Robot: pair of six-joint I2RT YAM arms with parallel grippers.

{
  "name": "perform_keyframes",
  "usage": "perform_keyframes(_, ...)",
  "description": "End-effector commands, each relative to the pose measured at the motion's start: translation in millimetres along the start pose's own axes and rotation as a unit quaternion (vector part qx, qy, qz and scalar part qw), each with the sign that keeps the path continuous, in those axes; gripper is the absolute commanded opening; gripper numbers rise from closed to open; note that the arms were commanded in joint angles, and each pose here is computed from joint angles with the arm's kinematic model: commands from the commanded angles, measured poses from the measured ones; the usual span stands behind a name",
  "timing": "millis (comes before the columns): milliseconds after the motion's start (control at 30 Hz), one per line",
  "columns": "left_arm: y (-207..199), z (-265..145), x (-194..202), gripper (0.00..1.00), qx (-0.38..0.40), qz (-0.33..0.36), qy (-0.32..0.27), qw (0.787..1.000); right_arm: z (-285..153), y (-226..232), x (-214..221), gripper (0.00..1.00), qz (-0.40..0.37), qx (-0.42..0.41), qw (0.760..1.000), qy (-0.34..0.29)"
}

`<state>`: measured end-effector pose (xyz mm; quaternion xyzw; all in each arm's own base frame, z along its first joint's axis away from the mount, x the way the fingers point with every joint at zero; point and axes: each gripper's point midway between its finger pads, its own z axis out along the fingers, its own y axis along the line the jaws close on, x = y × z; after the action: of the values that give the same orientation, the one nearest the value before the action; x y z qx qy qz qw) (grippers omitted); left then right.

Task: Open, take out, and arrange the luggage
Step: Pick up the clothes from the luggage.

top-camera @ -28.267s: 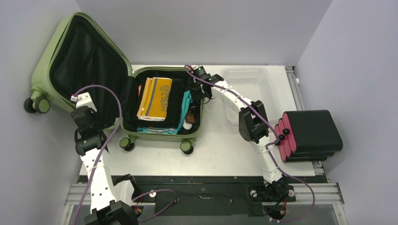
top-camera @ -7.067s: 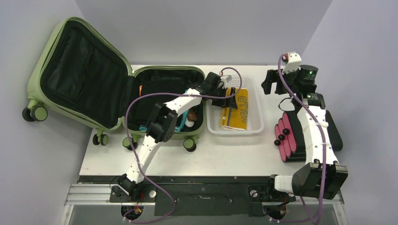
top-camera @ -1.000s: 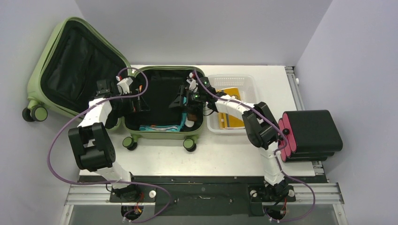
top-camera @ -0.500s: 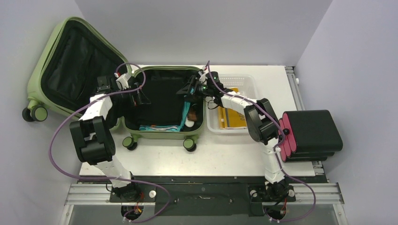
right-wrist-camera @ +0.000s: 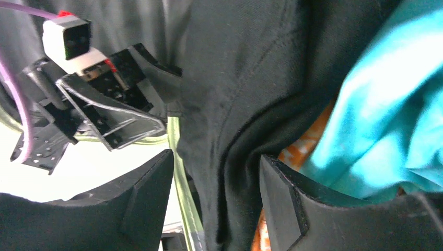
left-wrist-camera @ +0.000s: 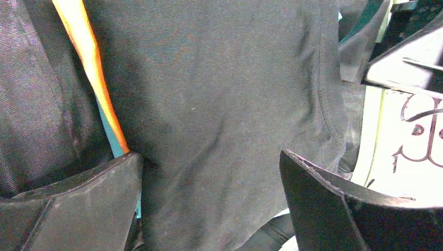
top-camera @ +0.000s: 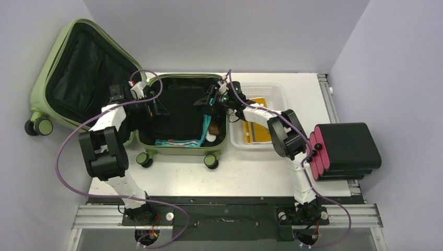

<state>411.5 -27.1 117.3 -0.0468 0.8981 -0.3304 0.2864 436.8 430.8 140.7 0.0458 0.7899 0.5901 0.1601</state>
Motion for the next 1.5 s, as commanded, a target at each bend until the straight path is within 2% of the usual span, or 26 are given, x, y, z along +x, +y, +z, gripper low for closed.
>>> perform_keyframes(0, 34.6, 5.3, -24.8, 0.96, -0.045, 0.041, -0.04, 0.997, 4.2, 2.9, 8.8, 0.56, -0.044, 0.021, 0.999, 0.02)
perform_keyframes(233, 30.9, 5.1, -30.1, 0.96, -0.037, 0.044, -0.045, 0.997, 4.9, -0.8, 15.0, 0.53, -0.033, 0.025, 0.999, 0.029)
perform_keyframes(367, 32.6, 6.3, -29.0, 0.96, -0.038, 0.041, -0.043, 0.998, 4.8, 32.5, 9.7, 0.43, 0.0, -0.044, 0.999, 0.018)
perform_keyframes(467, 33.3, 6.8, -27.5, 0.96, -0.039, 0.041, -0.042, 0.998, 3.1, 59.9, 5.3, 0.32, -0.003, -0.096, 0.995, 0.012)
perform_keyframes(567, 33.8, 6.7, -28.4, 0.96, -0.041, 0.041, -0.044, 0.997, 5.6, 72.0, 6.3, 0.24, 0.0, -0.115, 0.993, 0.016)
perform_keyframes(700, 34.8, 6.6, -31.1, 0.97, -0.045, 0.041, -0.048, 0.997, 17.0, 70.7, 13.2, 0.18, -0.02, -0.101, 0.994, 0.029)
perform_keyframes(867, 36.2, 5.3, -33.9, 0.99, -0.05, 0.04, -0.052, 0.997, 22.3, 46.4, 14.9, 0.16, -0.04, -0.042, 0.998, 0.03)
perform_keyframes(933, 35.7, 5.1, -35.0, 0.92, -0.049, 0.041, -0.054, 0.996, 21.5, 40.8, 14.3, 0.16, -0.053, -0.026, 0.998, 0.032)
perform_keyframes(1033, 34.3, 5.0, -36.8, 0.75, -0.044, 0.041, -0.056, 0.997, 19.0, 34.3, 14.4, 0.16, -0.064, -0.009, 0.997, 0.037)
perform_keyframes(1233, 32.8, 3.5, -43.1, 0.49, -0.041, 0.044, -0.064, 0.996, 8.5, 22.1, 13.0, 0.16, -0.077, 0.015, 0.996, 0.038)
perform_keyframes(1300, 33.0, 3.1, -44.9, 0.35, -0.04, 0.043, -0.068, 0.996, 6.2, 15.2, 14.2, 0.16, -0.079, 0.025, 0.996, 0.042)
perform_keyframes(1333, 33.7, 2.7, -46.2, 0.22, -0.041, 0.043, -0.07, 0.996, 5.5, 11.8, 13.8, 0.16, -0.082, 0.03, 0.995, 0.041)
perform_keyframes(1400, 33.6, 1.7, -48.6, 0.08, -0.042, 0.042, -0.073, 0.996, 5.1, 8.0, 13.9, 0.16, -0.082, 0.036, 0.995, 0.042)
perform_keyframes(1467, 31.8, -2.1, -53.3, 0.0, -0.045, 0.045, -0.08, 0.995, 6.2, 6.1, 13.0, 0.18, -0.083, 0.042, 0.995, 0.042)
